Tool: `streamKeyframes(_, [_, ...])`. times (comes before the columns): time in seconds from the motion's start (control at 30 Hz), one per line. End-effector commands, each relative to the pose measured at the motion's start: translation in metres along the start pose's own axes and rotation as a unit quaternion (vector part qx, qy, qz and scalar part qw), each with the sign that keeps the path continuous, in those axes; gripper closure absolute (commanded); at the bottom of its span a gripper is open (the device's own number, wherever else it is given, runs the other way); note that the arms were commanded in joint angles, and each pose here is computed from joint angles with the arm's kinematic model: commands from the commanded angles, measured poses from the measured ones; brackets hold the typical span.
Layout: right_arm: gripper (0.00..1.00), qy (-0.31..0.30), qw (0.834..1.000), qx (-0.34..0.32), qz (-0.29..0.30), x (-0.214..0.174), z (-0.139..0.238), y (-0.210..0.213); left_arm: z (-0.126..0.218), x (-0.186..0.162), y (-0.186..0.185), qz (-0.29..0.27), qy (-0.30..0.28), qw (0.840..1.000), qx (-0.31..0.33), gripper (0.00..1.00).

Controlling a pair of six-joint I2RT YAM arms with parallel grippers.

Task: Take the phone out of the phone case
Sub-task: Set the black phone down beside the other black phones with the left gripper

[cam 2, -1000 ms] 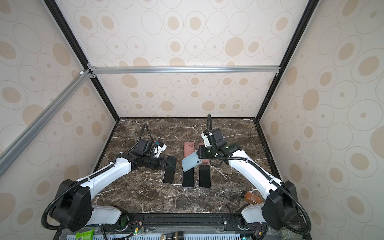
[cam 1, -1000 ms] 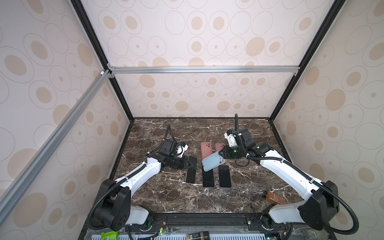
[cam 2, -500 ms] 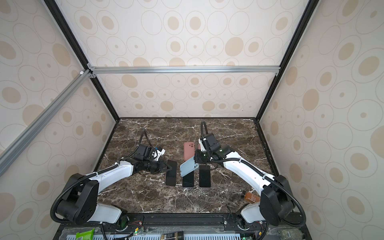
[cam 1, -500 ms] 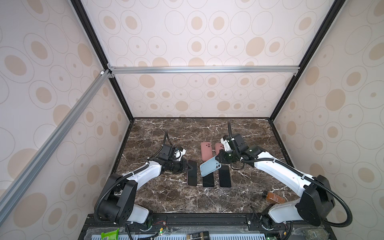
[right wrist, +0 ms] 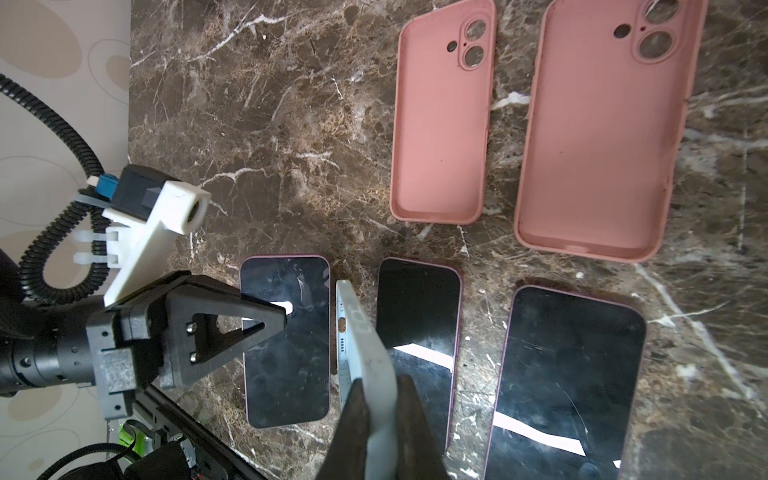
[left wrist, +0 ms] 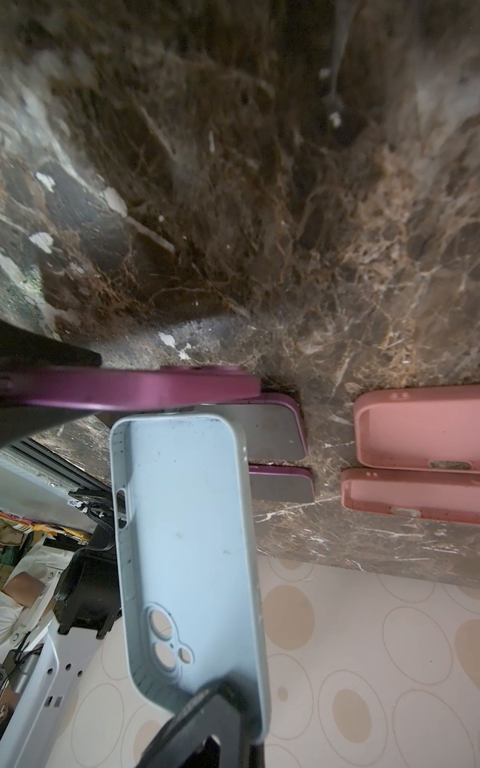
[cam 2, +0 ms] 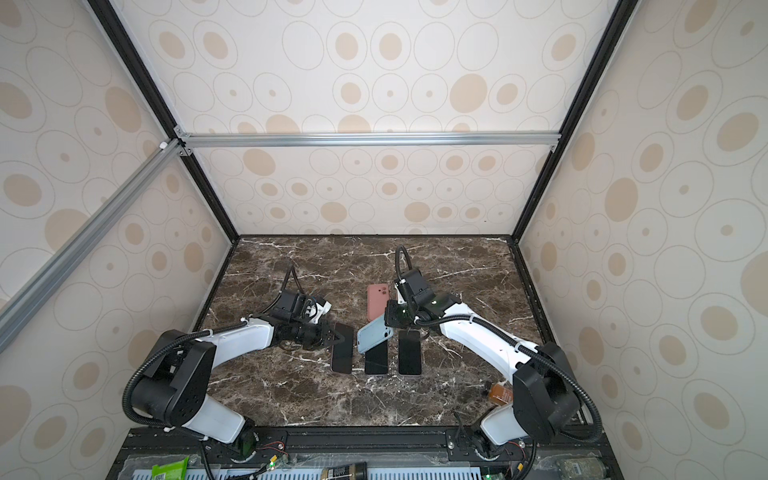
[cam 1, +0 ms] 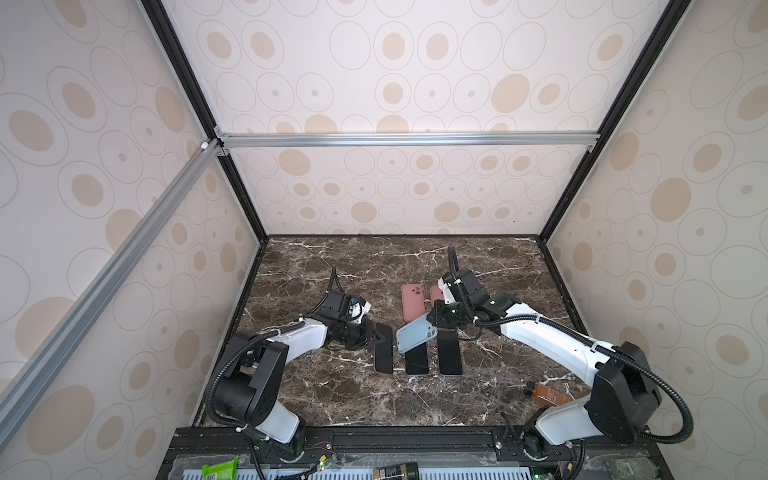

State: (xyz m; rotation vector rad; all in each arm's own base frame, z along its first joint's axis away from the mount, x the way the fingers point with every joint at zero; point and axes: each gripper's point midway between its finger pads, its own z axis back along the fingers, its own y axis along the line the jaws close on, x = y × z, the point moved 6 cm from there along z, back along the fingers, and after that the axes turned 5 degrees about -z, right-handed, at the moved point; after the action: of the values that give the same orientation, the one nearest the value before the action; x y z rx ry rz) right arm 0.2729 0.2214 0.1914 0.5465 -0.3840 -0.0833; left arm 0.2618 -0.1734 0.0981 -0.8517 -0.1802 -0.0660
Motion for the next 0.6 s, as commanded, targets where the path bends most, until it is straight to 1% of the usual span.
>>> streamKeyframes(0.0, [1.0, 0.003, 1.0, -0.012, -0.009, -0.003, -0.008, -0.003, 0.002, 0.012, -0.009, -0.018, -0.009, 0.999, -0.026, 1.0])
streamKeyframes(0.57, [1.0, 0.007, 0.999, -0.034, -0.01, -0.009, -0.021, -0.01, -0.006, 0.017, -0.005, -0.006, -0.008, 0.999, -0.033, 1.0])
